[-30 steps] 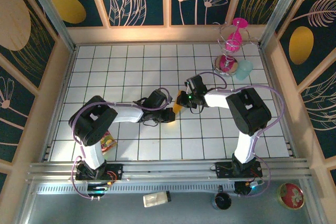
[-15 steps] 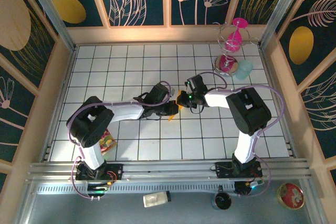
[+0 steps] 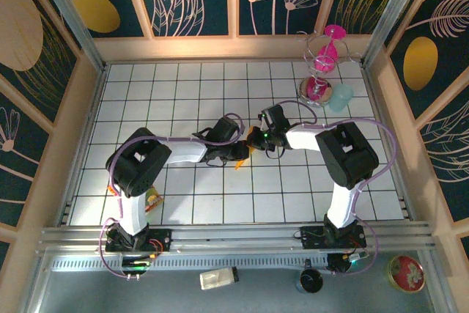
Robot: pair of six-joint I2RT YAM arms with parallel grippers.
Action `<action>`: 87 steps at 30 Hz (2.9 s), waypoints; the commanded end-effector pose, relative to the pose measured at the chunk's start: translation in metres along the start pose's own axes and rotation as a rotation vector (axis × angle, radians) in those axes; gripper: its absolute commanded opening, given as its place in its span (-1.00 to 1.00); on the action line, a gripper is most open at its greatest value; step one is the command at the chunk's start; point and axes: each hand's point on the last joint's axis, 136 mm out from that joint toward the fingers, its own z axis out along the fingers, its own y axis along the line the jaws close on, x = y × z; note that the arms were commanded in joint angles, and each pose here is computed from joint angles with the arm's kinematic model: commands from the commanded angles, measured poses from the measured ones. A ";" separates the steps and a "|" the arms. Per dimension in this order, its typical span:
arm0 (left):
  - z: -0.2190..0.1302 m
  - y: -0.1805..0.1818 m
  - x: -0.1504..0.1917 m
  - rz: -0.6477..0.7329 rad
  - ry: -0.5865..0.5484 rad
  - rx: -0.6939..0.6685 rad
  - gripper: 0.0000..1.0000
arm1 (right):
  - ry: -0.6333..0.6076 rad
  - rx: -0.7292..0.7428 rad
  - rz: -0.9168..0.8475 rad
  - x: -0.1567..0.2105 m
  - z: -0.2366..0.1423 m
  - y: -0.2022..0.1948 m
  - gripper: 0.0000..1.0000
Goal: Fold a paper plane with a square sheet of paper (pick it up from the middle)
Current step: Fold the wing for the fifth time at the center of the table.
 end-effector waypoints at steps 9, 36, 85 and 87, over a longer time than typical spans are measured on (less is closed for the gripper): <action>-0.004 0.037 0.055 -0.010 0.138 -0.062 -1.00 | 0.079 0.179 0.086 0.028 0.018 -0.057 -0.96; -0.074 0.006 0.020 0.013 -0.098 0.006 -1.00 | 0.069 0.110 0.050 0.023 0.012 -0.033 -0.97; -0.008 0.058 0.052 -0.111 0.088 -0.120 -1.00 | -0.045 0.051 0.028 -0.017 0.000 -0.042 -0.96; -0.009 0.062 0.059 -0.120 0.100 -0.126 -1.00 | -0.066 0.060 0.052 -0.028 -0.002 -0.054 -0.96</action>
